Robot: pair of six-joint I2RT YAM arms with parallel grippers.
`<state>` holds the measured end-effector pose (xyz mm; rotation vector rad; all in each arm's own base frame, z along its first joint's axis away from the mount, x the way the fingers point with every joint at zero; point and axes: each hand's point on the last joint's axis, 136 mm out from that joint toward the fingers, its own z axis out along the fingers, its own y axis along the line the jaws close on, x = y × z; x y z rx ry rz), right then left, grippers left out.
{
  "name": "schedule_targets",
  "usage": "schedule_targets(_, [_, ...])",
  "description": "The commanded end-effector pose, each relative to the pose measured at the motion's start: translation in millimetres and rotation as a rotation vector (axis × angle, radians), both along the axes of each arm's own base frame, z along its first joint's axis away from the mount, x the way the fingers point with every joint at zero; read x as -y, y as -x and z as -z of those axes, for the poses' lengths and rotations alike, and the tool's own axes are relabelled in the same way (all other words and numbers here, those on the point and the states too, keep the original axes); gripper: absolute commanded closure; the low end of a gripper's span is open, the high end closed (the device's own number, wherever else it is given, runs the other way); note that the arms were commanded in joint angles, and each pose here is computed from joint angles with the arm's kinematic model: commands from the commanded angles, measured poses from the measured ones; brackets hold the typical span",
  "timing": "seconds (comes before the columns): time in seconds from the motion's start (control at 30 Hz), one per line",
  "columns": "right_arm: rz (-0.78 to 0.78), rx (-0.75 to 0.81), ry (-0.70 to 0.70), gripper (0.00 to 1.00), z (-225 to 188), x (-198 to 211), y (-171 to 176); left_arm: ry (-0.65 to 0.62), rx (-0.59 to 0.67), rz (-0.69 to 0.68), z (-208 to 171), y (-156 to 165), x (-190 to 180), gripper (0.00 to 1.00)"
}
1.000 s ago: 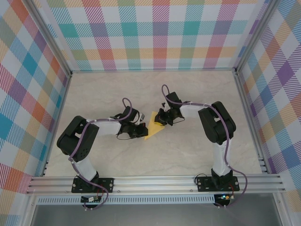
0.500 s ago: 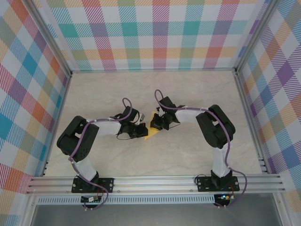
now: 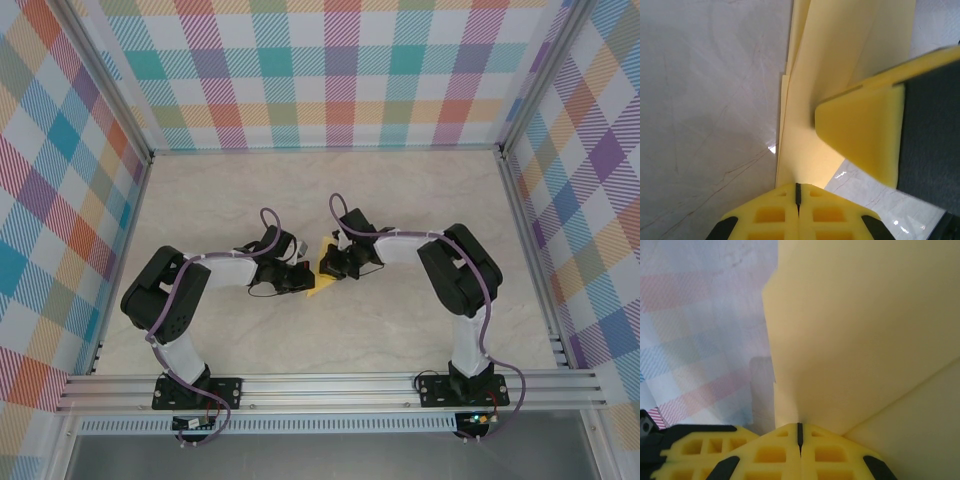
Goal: Fold a paper plane with a square sheet of paper (pick it up from the middle)
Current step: Fourth fold the wing at the center of the table.
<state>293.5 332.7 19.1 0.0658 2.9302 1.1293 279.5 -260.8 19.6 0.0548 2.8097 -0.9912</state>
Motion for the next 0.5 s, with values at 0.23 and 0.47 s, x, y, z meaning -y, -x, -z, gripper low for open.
schedule_targets(0.23, [-0.073,0.061,-0.062,0.98,-15,-10,7,-0.069,-0.052,-0.032,20,7,-15,1.0])
schedule_targets(0.47, [-0.074,0.04,-0.023,0.98,-3,-7,6,-0.071,-0.057,-0.031,21,8,-15,1.0])
